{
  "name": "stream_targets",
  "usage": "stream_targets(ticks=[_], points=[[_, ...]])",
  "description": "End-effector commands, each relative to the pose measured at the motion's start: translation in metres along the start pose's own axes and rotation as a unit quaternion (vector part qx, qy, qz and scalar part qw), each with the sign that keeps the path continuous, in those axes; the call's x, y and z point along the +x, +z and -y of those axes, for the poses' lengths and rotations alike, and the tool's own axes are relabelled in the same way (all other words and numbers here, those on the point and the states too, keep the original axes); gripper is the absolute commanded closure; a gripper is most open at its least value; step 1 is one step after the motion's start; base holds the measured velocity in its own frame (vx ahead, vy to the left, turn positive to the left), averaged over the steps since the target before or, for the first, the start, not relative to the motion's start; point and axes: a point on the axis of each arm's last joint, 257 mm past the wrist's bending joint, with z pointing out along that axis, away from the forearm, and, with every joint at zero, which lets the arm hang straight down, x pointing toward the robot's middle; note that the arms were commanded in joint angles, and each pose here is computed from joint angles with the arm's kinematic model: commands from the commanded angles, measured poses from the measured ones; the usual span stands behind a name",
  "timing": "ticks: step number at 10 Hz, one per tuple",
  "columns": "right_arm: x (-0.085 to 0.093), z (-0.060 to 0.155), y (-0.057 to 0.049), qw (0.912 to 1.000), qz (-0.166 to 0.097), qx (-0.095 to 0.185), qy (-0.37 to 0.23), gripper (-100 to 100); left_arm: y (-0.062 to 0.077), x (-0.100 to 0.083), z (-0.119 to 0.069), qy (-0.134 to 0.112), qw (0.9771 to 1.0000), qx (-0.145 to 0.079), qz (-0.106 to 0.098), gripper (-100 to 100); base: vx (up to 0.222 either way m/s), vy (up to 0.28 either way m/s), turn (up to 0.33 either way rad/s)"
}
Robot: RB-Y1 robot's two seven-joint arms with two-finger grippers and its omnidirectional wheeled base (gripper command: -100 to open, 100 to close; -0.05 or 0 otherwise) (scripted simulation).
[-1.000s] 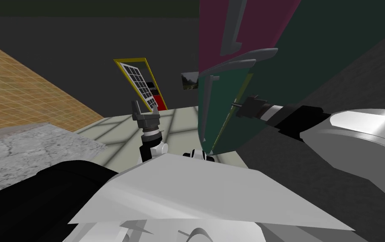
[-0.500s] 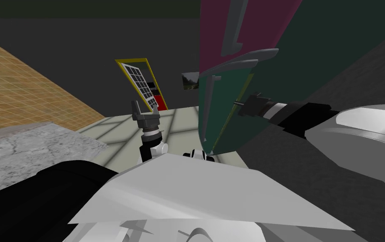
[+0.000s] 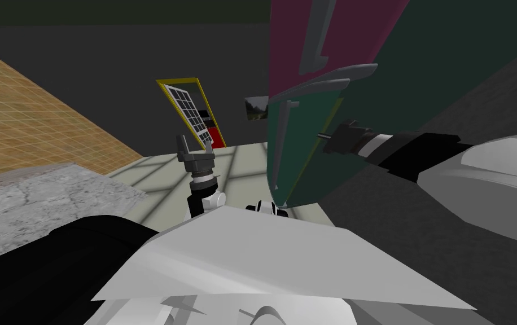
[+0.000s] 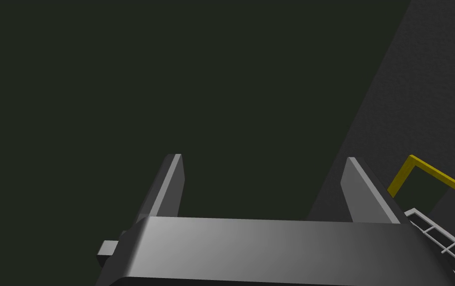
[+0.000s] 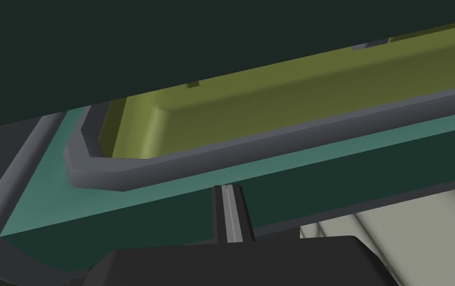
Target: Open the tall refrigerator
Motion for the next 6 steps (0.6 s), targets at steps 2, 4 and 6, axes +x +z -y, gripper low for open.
stream_targets(ticks=[2, 4, 6], points=[[0.003, 0.033, -0.004, 0.9984, -0.013, 0.034, -0.043, -100, 0.0, 0.0, 0.0, 0.0, 1.0, 0.0, 0.0, 0, -0.006, 0.018, 0.006], [0.006, 0.044, -0.007, 0.9961, -0.028, 0.04, -0.073, -100, 0.0, 0.0, 0.0, 0.0, 1.0, 0.0, 0.0, 0, 0.001, 0.012, 0.018], [0.006, 0.044, -0.007, 0.996, -0.029, 0.041, -0.074, -100, 0.0, 0.0, 0.0, 0.0, 1.0, 0.0, 0.0, 0, -0.015, 0.007, 0.009]])
